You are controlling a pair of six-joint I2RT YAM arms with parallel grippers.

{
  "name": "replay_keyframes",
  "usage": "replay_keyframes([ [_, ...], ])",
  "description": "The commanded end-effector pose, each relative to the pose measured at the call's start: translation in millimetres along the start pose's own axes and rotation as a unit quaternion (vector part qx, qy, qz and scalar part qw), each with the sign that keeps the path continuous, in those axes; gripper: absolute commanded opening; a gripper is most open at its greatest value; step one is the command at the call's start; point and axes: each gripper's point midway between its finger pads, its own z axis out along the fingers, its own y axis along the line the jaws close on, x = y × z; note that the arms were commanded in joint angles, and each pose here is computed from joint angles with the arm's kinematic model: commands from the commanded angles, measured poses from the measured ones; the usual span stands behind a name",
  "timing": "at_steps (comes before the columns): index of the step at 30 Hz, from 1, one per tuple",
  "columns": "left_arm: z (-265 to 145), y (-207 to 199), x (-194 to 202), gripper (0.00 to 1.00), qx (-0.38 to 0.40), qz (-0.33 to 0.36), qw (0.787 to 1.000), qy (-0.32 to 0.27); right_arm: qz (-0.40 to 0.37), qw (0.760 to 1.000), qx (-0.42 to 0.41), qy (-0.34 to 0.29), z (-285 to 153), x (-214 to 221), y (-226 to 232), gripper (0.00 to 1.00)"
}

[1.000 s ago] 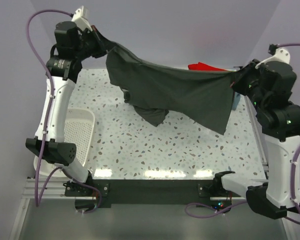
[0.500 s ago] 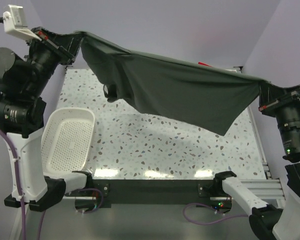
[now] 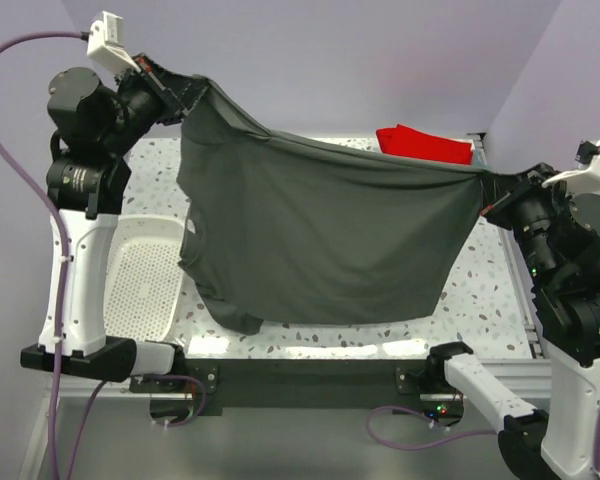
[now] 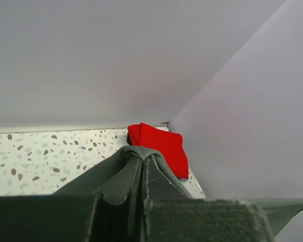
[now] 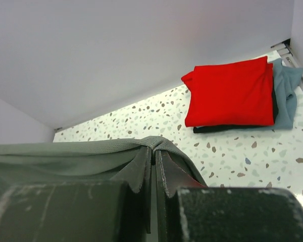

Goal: Fold and stack the t-shirts
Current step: Flatten the tshirt out

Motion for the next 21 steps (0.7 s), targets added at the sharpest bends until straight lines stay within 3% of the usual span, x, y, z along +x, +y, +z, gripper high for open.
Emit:
replay_keyframes([
  [1, -1, -14, -17, 0.00, 0.031, 0.022, 0.999, -0.023, 0.007, 0.999, -0.008, -0.030, 2, -15, 6, 0.00],
  [12, -5, -16, -18, 0.00, 0.030, 0.027, 0.999, -0.023, -0.001, 0.999, 0.006, -0.040, -4, -20, -1, 0.00],
  [21, -57, -17, -24, 0.00, -0.017, 0.049, 0.997, -0.053, -0.007, 0.997, 0.019, -0.069, -32, -28, -15, 0.00],
])
